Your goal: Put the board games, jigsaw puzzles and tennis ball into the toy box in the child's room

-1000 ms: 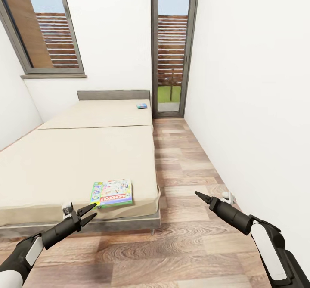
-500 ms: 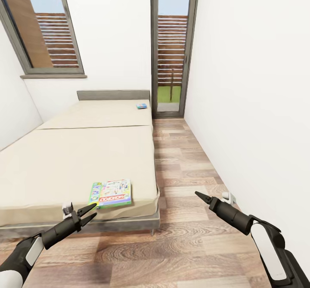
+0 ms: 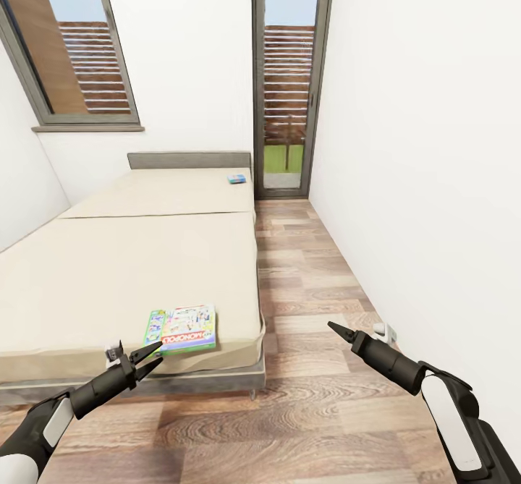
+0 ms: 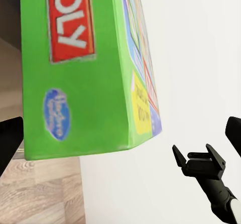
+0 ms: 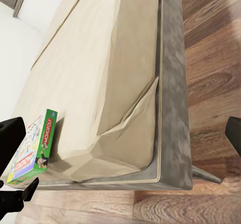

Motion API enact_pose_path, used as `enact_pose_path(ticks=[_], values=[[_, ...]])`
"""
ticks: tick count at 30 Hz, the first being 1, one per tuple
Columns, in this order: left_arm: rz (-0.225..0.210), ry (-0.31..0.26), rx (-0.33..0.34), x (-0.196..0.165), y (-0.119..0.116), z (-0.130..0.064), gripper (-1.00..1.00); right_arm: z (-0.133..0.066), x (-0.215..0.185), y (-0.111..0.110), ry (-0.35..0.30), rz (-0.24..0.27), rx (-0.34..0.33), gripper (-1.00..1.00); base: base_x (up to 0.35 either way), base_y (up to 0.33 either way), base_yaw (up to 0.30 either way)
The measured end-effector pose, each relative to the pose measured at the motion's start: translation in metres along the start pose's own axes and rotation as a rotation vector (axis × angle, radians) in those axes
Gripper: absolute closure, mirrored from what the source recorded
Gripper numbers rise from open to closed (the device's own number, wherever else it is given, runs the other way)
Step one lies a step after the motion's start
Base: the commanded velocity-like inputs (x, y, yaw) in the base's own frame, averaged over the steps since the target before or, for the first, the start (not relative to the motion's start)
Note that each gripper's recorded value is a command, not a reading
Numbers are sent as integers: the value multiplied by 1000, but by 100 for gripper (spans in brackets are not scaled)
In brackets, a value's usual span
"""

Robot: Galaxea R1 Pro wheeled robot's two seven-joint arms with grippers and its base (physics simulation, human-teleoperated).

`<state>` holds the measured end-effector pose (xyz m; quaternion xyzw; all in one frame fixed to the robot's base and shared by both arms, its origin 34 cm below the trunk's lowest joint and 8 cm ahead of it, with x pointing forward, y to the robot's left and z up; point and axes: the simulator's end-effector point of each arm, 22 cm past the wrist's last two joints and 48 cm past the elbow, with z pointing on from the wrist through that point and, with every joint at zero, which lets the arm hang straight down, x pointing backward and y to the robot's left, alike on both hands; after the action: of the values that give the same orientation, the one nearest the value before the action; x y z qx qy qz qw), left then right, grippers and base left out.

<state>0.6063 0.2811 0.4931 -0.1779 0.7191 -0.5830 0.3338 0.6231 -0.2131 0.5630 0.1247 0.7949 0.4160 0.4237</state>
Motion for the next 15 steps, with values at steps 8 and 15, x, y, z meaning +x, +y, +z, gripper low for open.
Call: enact_pose_path(ticks=[8,15], values=[[0,0,0,0,0,0,-100,0,0,0,0,0,0,-100,3,-2,0],[0,0,0,0,0,0,-100,0,0,0,0,0,0,-100,0,0,0]])
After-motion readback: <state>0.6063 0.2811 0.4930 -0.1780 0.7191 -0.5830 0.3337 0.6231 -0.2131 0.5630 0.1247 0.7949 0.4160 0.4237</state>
